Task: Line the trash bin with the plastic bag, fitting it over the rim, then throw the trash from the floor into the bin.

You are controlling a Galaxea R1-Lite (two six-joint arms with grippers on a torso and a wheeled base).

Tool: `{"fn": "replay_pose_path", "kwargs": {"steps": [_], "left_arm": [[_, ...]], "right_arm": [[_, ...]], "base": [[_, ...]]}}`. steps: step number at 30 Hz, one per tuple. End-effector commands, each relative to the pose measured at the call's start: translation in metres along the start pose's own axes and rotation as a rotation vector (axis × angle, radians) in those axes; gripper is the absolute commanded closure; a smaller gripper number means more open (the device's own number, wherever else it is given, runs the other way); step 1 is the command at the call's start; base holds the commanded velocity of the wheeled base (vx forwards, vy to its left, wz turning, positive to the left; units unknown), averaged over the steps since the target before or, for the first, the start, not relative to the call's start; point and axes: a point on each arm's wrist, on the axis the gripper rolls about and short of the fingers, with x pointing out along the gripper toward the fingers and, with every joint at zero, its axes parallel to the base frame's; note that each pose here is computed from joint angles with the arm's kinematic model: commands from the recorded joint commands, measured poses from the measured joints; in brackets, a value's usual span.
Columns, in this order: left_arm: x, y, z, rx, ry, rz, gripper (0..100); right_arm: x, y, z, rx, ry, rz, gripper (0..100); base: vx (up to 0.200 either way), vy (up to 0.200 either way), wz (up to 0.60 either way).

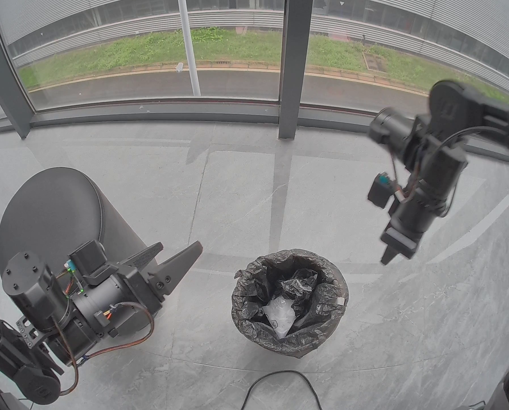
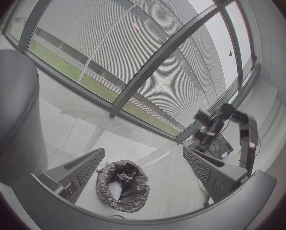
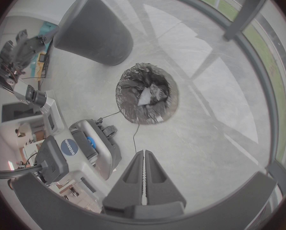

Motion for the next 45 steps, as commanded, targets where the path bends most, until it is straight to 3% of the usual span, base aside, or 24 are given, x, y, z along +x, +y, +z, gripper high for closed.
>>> {"fn": "replay_pose_path", "kwargs": {"steps": [1, 2, 3, 5, 6, 8, 10, 12, 13, 14, 15, 17, 20, 21, 27, 28, 32, 36, 39, 42, 45], "left_arm": [[-0.076, 0.006, 0.028, 0.204, -0.144, 0.096, 0], [-0.077, 0.007, 0.029, 0.205, -0.150, 0.100, 0], [-0.087, 0.011, 0.039, 0.234, -0.217, 0.151, 0], [-0.098, 0.009, 0.047, 0.291, -0.263, 0.146, 0], [-0.100, 0.008, 0.048, 0.312, -0.268, 0.144, 0], [-0.109, 0.008, 0.053, 0.378, -0.291, 0.163, 0], [-0.118, 0.009, 0.055, 0.424, -0.295, 0.208, 0], [-0.129, 0.007, 0.056, 0.457, -0.296, 0.235, 0], [-0.129, 0.007, 0.056, 0.457, -0.296, 0.235, 0], [-0.141, 0.001, 0.053, 0.468, -0.287, 0.241, 0], [-0.147, -0.002, 0.049, 0.469, -0.274, 0.246, 0], [-0.171, -0.011, 0.030, 0.493, -0.200, 0.273, 0], [-0.182, -0.013, 0.020, 0.501, -0.167, 0.285, 0], [-0.197, -0.016, 0.003, 0.500, -0.126, 0.300, 0], [-0.238, -0.019, -0.048, 0.478, -0.105, 0.394, 0], [-0.241, -0.015, -0.055, 0.474, -0.077, 0.452, 0], [-0.241, -0.014, -0.054, 0.474, -0.113, 0.519, 0], [-0.241, -0.013, -0.054, 0.467, -0.121, 0.546, 0], [-0.244, -0.007, -0.056, 0.463, -0.156, 0.755, 0], [-0.244, -0.007, -0.057, 0.465, -0.140, 0.735, 0], [-0.244, -0.007, -0.057, 0.488, -0.126, 0.728, 0]], "right_arm": [[-0.182, 0.063, -0.174, 0.222, -0.255, -0.339, 100], [-0.184, 0.065, -0.177, 0.226, -0.264, -0.347, 100], [-0.207, 0.085, -0.220, 0.261, -0.381, -0.418, 100], [-0.230, 0.125, -0.292, 0.353, -0.571, -0.532, 100], [-0.233, 0.139, -0.311, 0.376, -0.634, -0.566, 100], [-0.236, 0.196, -0.376, 0.432, -0.896, -0.709, 100], [-0.188, 0.209, -0.393, 0.463, -0.924, -0.742, 100], [-0.147, 0.207, -0.395, 0.478, -1.036, -0.812, 100], [-0.147, 0.207, -0.395, 0.478, -1.036, -0.812, 100], [-0.120, 0.197, -0.384, 0.504, -1.128, -0.868, 100], [-0.110, 0.191, -0.377, 0.526, -1.154, -0.888, 100], [-0.075, 0.172, -0.359, 0.574, -1.190, -0.932, 100], [-0.062, 0.165, -0.354, 0.587, -1.193, -0.946, 100], [-0.039, 0.156, -0.349, 0.606, -1.192, -0.946, 100], [0.044, 0.149, -0.359, 0.624, -1.169, -0.917, 100], [0.064, 0.146, -0.361, 0.612, -1.141, -0.883, 100], [0.065, 0.144, -0.359, 0.620, -1.143, -0.847, 100], [0.069, 0.145, -0.359, 0.713, -1.248, -0.705, 100], [0.069, 0.144, -0.358, 0.695, -1.277, -0.718, 100], [0.070, 0.144, -0.357, 0.638, -1.259, -0.720, 100], [0.074, 0.145, -0.356, 0.532, -1.239, -0.665, 100]], "base": [[0.000, 0.000, 0.00], [0.000, 0.000, 0.00], [0.000, 0.000, 0.00], [0.000, 0.000, 0.00], [0.000, 0.000, 0.00], [0.000, 0.000, 0.00], [0.000, 0.000, 0.00], [0.000, 0.000, 0.00], [0.000, 0.000, 0.00], [0.000, 0.000, 0.00], [0.000, 0.000, 0.00], [0.000, 0.000, 0.00], [0.000, 0.000, 0.00], [0.000, 0.000, 0.00], [0.000, 0.000, 0.00], [0.000, 0.000, 0.00], [0.000, 0.000, 0.00], [0.000, 0.000, 0.00], [0.000, 0.000, 0.00], [0.000, 0.000, 0.00], [0.000, 0.000, 0.00]]}}
